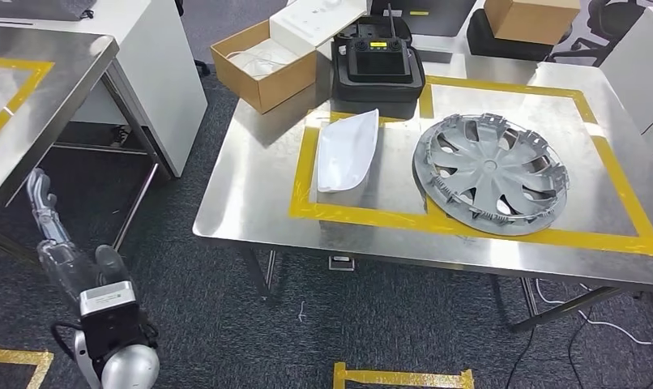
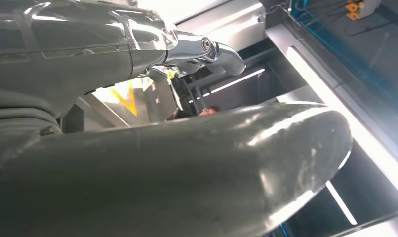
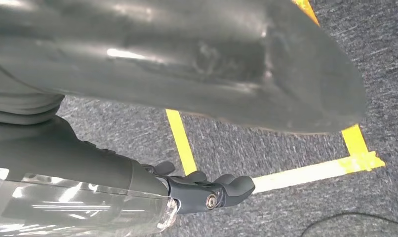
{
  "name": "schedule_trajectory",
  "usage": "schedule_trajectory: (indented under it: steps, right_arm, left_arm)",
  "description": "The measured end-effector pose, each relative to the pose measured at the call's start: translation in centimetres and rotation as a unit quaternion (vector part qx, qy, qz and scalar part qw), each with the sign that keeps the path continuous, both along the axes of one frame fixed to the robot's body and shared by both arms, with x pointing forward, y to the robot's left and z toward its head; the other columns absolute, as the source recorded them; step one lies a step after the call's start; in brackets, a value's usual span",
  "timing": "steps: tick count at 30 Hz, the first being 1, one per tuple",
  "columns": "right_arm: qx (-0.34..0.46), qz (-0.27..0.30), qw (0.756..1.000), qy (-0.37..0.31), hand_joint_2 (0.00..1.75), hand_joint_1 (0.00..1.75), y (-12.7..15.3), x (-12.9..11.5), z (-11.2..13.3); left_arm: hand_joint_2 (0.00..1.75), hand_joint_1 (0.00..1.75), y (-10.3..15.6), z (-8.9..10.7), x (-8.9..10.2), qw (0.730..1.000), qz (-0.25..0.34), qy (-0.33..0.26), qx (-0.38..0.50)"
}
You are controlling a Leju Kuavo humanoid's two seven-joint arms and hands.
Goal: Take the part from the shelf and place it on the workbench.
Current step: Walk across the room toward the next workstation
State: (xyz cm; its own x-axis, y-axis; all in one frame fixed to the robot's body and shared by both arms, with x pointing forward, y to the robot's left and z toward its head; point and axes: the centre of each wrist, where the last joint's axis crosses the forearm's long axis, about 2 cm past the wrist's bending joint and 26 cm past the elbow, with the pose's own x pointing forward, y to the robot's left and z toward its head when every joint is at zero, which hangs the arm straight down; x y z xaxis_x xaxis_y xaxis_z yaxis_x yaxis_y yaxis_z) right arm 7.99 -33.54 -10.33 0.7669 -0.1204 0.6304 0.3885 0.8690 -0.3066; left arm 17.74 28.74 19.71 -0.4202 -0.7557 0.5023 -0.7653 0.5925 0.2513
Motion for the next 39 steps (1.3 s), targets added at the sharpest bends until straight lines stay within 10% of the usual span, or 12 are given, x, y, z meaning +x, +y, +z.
schedule_trajectory:
  steps: [39]
  right_arm:
    - [0.005, -0.024, 1.000, -0.004, 0.00, 0.00, -0.61, 0.19, 0.08]
  left_arm:
    - [0.00, 0.00, 0.24, 0.06, 0.75, 0.999, -0.040, -0.031, -0.007]
